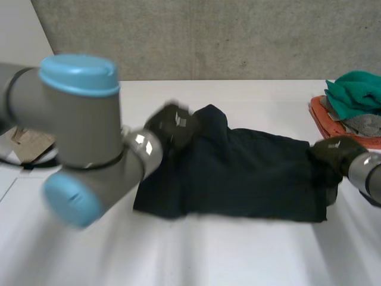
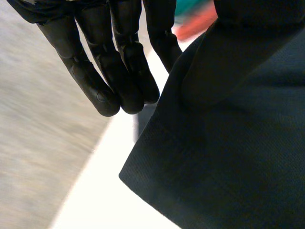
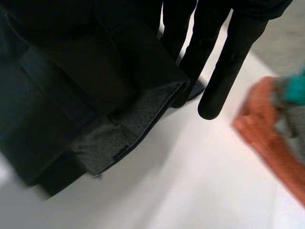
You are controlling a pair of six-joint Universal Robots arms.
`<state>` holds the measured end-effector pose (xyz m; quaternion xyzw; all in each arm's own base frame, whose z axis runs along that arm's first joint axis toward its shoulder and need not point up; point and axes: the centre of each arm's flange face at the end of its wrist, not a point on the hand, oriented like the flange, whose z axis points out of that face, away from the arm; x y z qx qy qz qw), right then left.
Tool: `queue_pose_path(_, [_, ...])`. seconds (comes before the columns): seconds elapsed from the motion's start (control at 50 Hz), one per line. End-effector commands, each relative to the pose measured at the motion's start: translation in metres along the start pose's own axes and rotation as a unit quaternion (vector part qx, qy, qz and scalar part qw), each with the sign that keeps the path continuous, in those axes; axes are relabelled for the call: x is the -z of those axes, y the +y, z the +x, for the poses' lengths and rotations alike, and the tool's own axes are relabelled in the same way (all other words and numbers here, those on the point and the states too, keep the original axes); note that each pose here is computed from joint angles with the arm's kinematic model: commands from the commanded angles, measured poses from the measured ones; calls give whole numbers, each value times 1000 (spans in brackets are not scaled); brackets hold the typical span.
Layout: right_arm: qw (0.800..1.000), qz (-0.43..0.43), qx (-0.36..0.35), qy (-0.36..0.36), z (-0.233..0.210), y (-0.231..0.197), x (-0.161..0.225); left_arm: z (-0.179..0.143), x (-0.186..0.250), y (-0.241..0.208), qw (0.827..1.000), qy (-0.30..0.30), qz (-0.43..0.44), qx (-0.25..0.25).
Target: Fold the laundry.
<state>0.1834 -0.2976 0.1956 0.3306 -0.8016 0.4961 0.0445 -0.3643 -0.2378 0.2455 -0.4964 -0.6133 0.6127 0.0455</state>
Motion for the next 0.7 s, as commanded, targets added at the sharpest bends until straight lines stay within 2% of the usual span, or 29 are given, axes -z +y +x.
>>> queue_pose_path(0.02, [993,41,-16,107,27,-10,-45,-28,-73,-12,991,-110,78,-10])
queue_pose_path(0.18, [977,106,11,183,33,-17,-103,-19,-124,8,983,-131,123,-17])
queue_pose_path(0.34, [968,128,52,208,21,-18,-128,-2,-132,2,978,-111,174,-1])
queue_pose_path(0.54, [971,141,-7,191,27,-36,-85,-13,-113,-13,978,-111,177,25])
queue_pose_path(0.7, [987,117,-38,103,16,-35,-37,-29,-84,-24,977,-100,175,65])
